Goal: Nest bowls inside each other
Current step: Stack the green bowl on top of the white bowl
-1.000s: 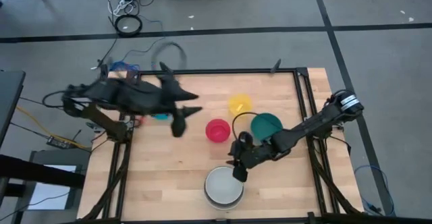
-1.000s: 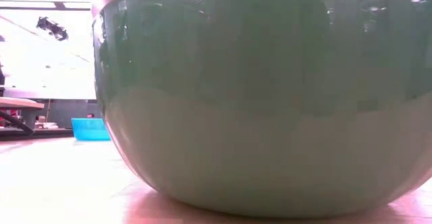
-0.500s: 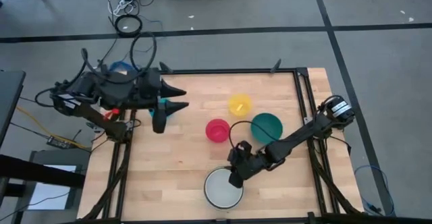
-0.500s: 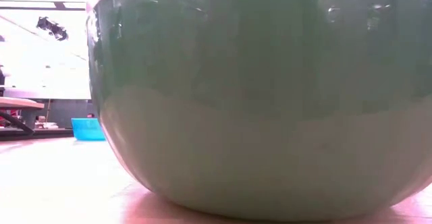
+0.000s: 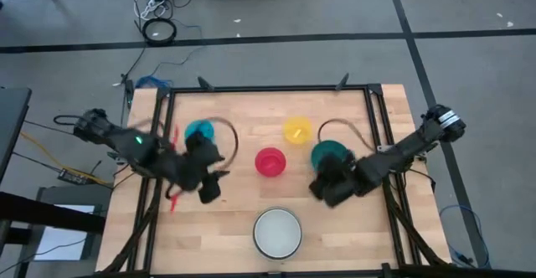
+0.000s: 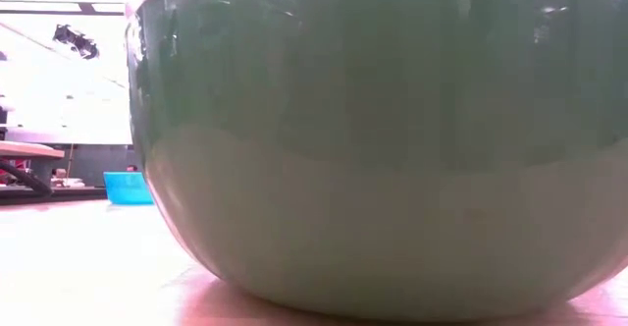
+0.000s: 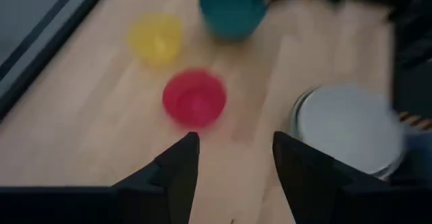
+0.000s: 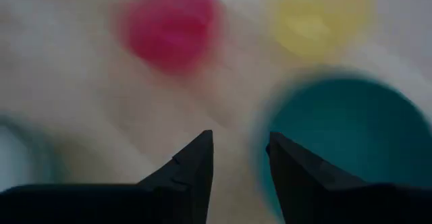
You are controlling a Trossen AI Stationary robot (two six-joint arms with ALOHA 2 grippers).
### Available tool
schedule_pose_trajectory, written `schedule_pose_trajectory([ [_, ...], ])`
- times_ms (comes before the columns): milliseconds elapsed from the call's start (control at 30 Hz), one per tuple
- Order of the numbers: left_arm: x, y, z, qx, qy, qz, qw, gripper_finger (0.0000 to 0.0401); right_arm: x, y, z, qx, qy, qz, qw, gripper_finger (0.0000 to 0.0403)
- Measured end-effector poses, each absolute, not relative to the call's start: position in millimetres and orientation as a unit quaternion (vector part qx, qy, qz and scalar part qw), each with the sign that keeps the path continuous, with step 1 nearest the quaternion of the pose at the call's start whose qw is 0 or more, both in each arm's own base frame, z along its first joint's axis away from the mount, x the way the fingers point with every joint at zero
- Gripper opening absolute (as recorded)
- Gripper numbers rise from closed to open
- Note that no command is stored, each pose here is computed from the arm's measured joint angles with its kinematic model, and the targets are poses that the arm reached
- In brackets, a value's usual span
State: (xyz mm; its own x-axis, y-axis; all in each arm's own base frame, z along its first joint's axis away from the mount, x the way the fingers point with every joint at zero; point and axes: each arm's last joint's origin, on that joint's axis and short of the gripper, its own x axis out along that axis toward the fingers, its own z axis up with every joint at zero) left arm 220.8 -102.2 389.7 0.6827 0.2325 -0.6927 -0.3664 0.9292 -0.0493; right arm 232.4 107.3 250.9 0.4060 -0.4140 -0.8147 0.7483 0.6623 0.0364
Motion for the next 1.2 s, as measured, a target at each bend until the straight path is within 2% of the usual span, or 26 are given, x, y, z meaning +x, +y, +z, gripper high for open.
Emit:
schedule_pose_trajectory([
  [100,222,-112,346,-0.09,0.383,0.192,0.899,0.0198,229,90,252,0.221,0.472,-0.361,0.773,0.0139],
  [300,221,-120,292,-0.114,0.384,0.223,0.889,0.0198,245,73,250,0.229,0.507,-0.312,0.77,0.0161],
  [567,224,-123,283,-0.125,0.347,0.232,0.9,0.0198,269,63,218,0.195,0.551,-0.323,0.744,0.0173],
  [800,226,-123,284,-0.125,0.334,0.236,0.904,0.0198,287,55,181,0.166,0.589,-0.348,0.71,0.0165],
  [900,226,-122,285,-0.121,0.33,0.241,0.905,0.0198,291,54,170,0.162,0.609,-0.333,0.701,0.0136],
  [1067,223,-119,286,-0.105,0.32,0.258,0.905,0.0198,290,56,174,0.165,0.629,-0.287,0.703,0.0018],
  [1200,223,-116,285,-0.095,0.325,0.27,0.902,0.0198,282,65,202,0.161,0.633,-0.278,0.705,0.0004],
])
